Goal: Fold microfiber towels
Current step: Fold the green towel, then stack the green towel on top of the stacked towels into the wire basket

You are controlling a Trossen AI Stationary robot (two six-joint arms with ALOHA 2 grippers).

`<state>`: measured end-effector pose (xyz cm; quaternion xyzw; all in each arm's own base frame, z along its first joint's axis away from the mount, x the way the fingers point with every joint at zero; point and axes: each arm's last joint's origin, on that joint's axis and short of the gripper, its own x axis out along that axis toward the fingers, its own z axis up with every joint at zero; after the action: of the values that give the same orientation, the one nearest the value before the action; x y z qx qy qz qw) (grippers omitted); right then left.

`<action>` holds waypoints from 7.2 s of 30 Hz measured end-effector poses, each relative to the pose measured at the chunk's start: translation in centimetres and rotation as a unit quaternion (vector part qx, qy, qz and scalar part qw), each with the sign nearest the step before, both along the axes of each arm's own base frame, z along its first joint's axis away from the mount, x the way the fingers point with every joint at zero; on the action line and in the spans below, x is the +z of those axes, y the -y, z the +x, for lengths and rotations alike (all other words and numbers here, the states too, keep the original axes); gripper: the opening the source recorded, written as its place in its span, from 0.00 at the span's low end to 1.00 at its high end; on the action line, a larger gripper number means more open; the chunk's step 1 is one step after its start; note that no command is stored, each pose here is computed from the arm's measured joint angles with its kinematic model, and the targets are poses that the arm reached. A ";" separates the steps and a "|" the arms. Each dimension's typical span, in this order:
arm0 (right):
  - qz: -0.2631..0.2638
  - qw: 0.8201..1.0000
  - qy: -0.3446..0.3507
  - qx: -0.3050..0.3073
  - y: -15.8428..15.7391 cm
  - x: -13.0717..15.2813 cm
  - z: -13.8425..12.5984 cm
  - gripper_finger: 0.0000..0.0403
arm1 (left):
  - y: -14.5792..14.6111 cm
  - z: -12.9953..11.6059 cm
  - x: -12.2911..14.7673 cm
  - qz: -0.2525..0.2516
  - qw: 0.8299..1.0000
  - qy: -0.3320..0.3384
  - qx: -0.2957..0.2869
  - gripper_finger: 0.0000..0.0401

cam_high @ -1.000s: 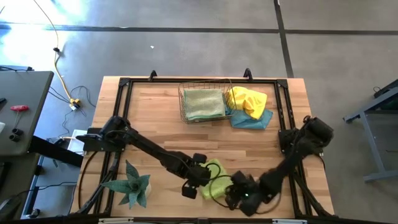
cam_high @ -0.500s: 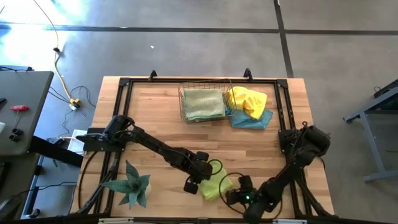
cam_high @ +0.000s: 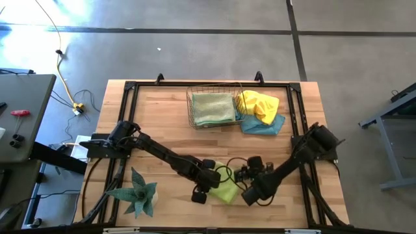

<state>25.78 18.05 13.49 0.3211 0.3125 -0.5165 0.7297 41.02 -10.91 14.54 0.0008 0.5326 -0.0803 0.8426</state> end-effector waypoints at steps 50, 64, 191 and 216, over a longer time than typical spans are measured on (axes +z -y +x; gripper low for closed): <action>0.190 0.970 0.154 -0.004 -3.8 -2.0 2.1 0.44 | -0.1 -0.2 -0.5 -0.024 0.999 -0.028 0.002 0.20; 0.182 0.972 0.084 0.120 1.1 2.4 2.4 0.44 | -0.6 0.2 -1.0 -0.039 0.997 -0.029 0.052 0.20; 0.326 0.902 0.284 0.005 1.4 -3.1 0.6 0.62 | -4.2 -0.9 -0.7 -0.018 0.996 0.030 0.077 0.20; 0.239 0.938 0.249 -0.021 3.7 -4.6 1.9 0.11 | -4.1 -0.7 -0.5 -0.042 0.993 0.039 0.099 0.20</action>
<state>27.73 14.31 8.91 0.6105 0.2281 -0.3456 0.6751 40.37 -6.85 14.09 -0.0839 0.4929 -0.0184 0.8658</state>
